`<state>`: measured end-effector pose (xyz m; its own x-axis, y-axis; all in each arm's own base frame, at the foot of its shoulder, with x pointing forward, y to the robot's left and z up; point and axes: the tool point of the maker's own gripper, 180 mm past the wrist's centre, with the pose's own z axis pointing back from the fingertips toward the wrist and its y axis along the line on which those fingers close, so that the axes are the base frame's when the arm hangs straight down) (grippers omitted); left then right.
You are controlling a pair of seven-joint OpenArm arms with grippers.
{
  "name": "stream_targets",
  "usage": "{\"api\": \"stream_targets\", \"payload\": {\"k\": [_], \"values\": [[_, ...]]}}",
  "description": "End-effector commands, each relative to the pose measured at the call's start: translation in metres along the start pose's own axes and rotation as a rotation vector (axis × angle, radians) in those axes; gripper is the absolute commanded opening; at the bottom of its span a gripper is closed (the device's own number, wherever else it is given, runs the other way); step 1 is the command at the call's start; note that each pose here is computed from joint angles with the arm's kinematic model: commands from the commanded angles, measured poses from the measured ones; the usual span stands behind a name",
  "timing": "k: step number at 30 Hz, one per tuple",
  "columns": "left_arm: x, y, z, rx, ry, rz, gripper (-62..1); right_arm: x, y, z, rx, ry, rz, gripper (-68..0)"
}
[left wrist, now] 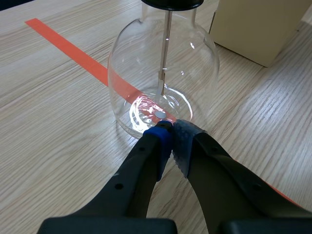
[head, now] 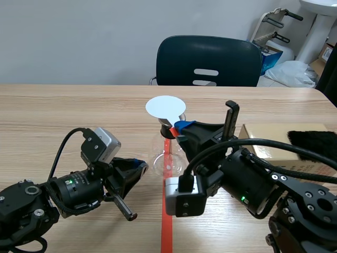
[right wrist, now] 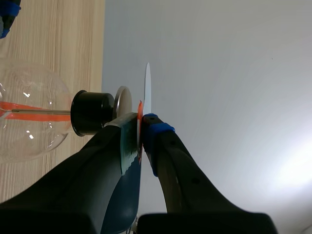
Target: Do the electroscope experiment. move the plate toward and away from the electroscope
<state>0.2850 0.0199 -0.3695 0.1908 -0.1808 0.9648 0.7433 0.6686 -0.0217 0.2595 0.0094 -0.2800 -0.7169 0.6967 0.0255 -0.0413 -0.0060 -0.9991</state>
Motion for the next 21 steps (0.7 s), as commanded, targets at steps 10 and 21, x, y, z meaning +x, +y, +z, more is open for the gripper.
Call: {"api": "stream_targets", "payload": {"k": [10,21], "values": [[0.014,-0.004,-0.004,-0.01,-0.043,0.0,-57.3,-0.036,-0.01,0.001,-0.029,0.189,0.011,-66.9],[0.014,-0.004,-0.004,-0.01,-0.043,0.0,-57.3,-0.074,-0.01,0.013,-0.03,0.408,0.008,-66.9]]}}
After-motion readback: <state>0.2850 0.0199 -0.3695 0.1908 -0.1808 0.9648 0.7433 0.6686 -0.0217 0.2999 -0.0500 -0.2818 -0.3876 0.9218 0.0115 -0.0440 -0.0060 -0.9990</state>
